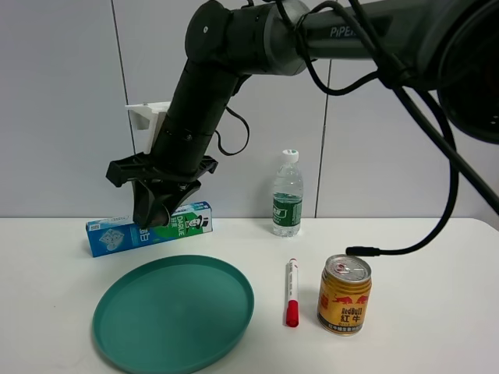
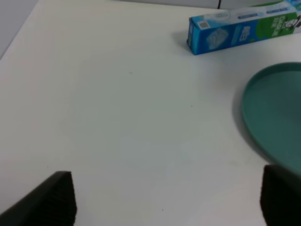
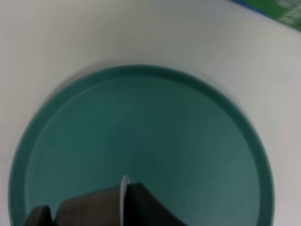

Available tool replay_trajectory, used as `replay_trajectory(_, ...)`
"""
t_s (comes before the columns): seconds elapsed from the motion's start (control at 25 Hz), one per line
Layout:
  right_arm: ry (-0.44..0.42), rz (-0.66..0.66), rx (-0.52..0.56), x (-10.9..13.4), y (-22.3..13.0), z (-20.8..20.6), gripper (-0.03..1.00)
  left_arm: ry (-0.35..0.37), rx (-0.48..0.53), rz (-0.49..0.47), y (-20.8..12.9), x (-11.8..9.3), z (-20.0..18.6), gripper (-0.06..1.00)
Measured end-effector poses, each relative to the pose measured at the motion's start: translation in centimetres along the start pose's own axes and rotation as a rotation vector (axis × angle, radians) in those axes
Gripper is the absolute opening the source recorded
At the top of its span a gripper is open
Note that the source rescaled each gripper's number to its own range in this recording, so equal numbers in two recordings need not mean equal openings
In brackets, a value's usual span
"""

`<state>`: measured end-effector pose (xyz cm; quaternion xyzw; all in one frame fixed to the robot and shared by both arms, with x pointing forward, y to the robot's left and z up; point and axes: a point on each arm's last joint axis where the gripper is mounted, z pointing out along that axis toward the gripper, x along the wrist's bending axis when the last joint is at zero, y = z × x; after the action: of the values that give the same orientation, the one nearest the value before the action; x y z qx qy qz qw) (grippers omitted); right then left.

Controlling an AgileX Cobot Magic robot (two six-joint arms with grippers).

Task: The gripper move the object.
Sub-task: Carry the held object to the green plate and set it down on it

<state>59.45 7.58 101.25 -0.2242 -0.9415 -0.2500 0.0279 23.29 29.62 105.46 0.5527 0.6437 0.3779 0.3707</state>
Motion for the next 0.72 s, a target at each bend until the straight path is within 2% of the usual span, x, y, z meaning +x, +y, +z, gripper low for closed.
replay_trajectory(0.2,-0.008,-0.056,0.017,-0.1,-0.2,0.6,0.0,0.0,0.0,0.0,0.0,0.0,0.0,1.0)
replay_trajectory(0.36,-0.036,-0.111,0.092,-0.7,-1.1,3.5,0.0,0.0,0.0,0.0,0.0,0.0,0.0,1.0)
replay_trajectory(0.72,-0.011,-0.213,0.193,0.4,-2.5,8.4,0.0,0.0,0.0,0.0,0.0,0.0,0.0,1.0)
